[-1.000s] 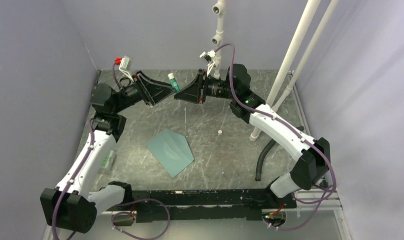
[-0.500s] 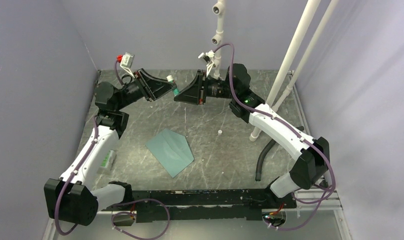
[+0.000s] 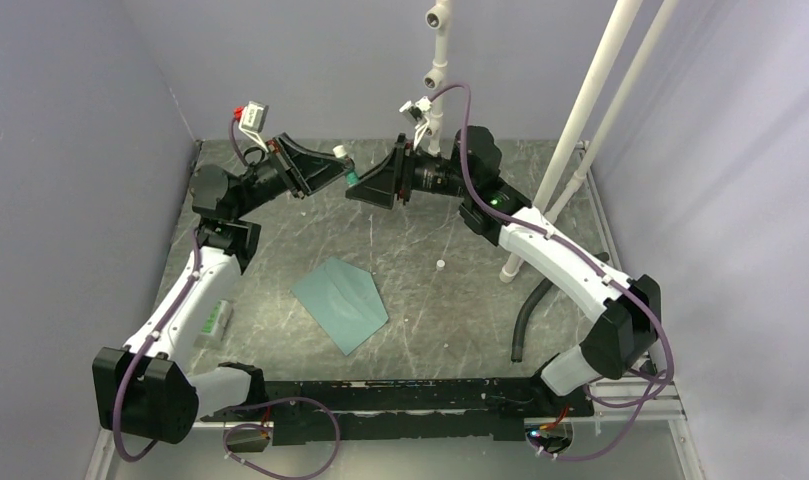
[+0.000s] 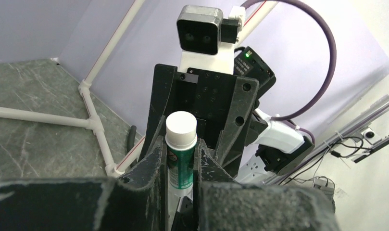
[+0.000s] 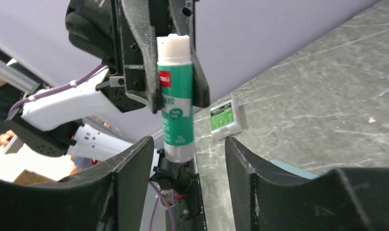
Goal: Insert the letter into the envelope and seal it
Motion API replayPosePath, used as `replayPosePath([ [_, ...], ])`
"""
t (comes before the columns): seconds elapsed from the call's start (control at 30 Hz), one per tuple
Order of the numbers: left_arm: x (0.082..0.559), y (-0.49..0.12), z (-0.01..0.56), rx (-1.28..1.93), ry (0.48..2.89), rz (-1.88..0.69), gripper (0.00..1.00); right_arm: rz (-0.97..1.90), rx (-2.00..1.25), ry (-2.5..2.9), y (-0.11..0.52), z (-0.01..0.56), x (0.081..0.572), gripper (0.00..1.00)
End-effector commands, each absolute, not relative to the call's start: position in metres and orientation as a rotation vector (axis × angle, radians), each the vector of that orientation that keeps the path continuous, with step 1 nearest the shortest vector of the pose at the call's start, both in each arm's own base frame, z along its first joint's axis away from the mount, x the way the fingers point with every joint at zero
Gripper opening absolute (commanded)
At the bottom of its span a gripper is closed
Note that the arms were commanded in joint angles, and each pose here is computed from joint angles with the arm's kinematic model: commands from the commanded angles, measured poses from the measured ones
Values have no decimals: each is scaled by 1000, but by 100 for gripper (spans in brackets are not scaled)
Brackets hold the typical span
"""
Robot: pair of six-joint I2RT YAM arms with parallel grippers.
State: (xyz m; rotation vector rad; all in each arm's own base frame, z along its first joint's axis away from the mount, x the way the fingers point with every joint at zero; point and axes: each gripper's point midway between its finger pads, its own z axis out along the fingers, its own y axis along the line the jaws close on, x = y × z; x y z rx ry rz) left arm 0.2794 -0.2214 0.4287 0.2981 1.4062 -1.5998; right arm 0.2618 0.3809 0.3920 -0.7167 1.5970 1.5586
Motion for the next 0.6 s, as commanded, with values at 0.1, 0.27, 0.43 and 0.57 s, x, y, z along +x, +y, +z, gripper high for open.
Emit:
replayPosePath([
  [0.1, 273, -207, 467, 202, 1275, -1560, 2, 1612, -540, 1442, 362, 446, 256, 58],
  [0.27, 272, -206, 473, 183, 1278, -1562, 2, 1619, -563, 1430, 365, 447, 254, 37],
  [0.43, 269, -206, 476, 181, 1273, -1571, 2, 1627, -605, 1395, 370, 456, 248, 42],
  [0.57, 268, -205, 476, 173, 1277, -1574, 2, 1628, -614, 1380, 375, 462, 247, 45],
])
